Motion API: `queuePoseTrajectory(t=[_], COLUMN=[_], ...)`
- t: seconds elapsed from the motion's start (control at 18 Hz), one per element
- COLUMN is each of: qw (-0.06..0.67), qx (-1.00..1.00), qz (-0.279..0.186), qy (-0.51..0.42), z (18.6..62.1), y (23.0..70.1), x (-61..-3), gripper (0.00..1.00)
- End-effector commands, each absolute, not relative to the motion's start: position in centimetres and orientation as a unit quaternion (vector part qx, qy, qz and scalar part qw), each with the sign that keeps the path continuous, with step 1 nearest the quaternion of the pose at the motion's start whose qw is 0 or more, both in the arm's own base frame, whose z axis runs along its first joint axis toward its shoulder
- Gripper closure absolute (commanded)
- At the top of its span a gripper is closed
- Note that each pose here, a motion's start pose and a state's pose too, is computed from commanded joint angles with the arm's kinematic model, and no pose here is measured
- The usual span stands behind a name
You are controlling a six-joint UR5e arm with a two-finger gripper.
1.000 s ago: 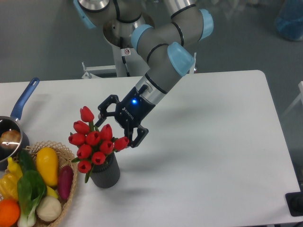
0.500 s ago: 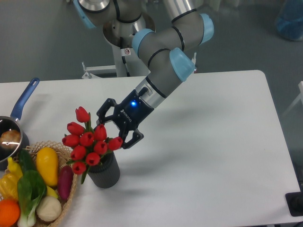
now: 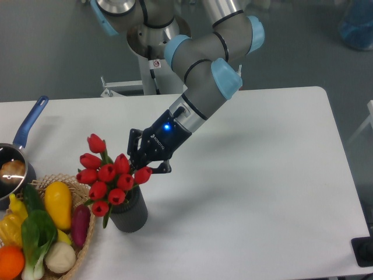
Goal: Pick up the flowers from the vase
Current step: 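Close the gripper around the tulip stems just below the blooms, then lift the tulip bouquet straight up out of the black vase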
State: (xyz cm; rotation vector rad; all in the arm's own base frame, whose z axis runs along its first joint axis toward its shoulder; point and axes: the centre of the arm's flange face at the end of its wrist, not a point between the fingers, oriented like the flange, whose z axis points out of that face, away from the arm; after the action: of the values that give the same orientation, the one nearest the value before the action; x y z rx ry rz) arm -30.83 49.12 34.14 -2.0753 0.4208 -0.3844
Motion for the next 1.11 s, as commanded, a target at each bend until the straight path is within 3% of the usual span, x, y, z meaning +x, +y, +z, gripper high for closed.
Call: queuePoseTrajectory(t=[0.67,1.11], qw=[0.498,0.53], qx=[-0.837,-0.819], qz=[-0.147,-0.145], qy=[0.172,0.168], z=[38.7,44.4], y=[48.5,47.6], x=[-29.4,-27.2], gripper=[1.0,1.0])
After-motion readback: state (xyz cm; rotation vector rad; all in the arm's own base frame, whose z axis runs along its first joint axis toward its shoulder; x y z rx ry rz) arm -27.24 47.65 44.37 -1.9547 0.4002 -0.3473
